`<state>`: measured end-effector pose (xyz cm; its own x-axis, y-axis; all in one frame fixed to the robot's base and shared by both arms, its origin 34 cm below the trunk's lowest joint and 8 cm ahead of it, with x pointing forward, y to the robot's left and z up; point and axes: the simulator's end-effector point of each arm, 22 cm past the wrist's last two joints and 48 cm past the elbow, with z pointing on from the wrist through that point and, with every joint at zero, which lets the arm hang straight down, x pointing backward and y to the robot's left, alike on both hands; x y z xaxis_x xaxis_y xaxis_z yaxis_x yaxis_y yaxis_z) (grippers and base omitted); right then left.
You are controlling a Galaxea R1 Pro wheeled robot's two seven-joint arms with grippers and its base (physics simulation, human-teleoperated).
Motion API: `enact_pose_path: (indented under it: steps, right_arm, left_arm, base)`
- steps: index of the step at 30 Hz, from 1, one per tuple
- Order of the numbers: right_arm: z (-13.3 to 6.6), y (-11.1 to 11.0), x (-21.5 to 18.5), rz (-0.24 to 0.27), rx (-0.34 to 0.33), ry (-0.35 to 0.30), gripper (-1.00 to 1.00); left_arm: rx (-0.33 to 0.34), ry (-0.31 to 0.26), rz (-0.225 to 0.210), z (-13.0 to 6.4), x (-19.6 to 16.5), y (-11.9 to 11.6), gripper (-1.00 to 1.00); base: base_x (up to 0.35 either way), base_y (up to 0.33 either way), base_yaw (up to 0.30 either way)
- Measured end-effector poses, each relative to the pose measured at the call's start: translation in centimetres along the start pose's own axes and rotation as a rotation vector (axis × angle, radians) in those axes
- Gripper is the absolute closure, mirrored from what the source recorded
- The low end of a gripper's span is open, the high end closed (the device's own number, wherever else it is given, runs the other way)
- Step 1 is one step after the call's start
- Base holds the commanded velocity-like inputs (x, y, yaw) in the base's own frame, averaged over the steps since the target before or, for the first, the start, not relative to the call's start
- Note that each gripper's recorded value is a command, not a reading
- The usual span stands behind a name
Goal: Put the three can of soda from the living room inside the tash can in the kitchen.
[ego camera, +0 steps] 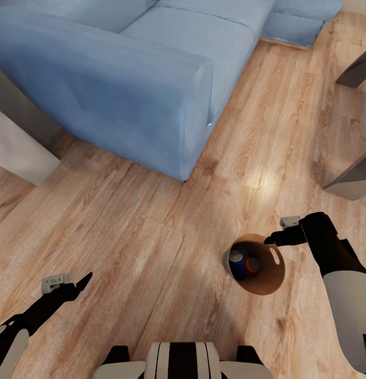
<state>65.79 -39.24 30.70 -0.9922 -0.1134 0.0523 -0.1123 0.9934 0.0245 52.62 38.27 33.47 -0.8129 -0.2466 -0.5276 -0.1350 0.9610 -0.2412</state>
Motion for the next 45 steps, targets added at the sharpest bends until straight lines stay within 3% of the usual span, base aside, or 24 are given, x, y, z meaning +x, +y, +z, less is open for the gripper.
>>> enact_pose_path:
  steps: [7,13,38,45]
  right_arm:
    - [-1.7,0.0,-0.4,-0.005,0.003,-0.01,-1.0]
    - [-3.0,0.3,0.0,-0.015,0.008,-0.018,-1.0]
    - [-7.5,0.6,1.1,-0.02,0.007,0.004,-1.0]
    - [-8.1,1.5,2.2,-0.06,0.007,0.035,-1.0]
  left_arm:
    - [-0.025,0.017,0.041,-1.1,-0.7,0.2,-1.0]
    - [-0.029,0.021,0.049,-2.0,-1.4,0.0,-1.0]
    - [-0.039,0.044,0.049,-5.6,-3.7,-0.9,-1.0]
    - [-0.038,0.045,0.05,-6.6,-4.4,-1.3,-1.0]
  base:
    - [0.0,0.0,0.0]
    - [0.0,0.0,0.0]
    - [0.0,0.0,0.0]
    - [0.0,0.0,0.0]
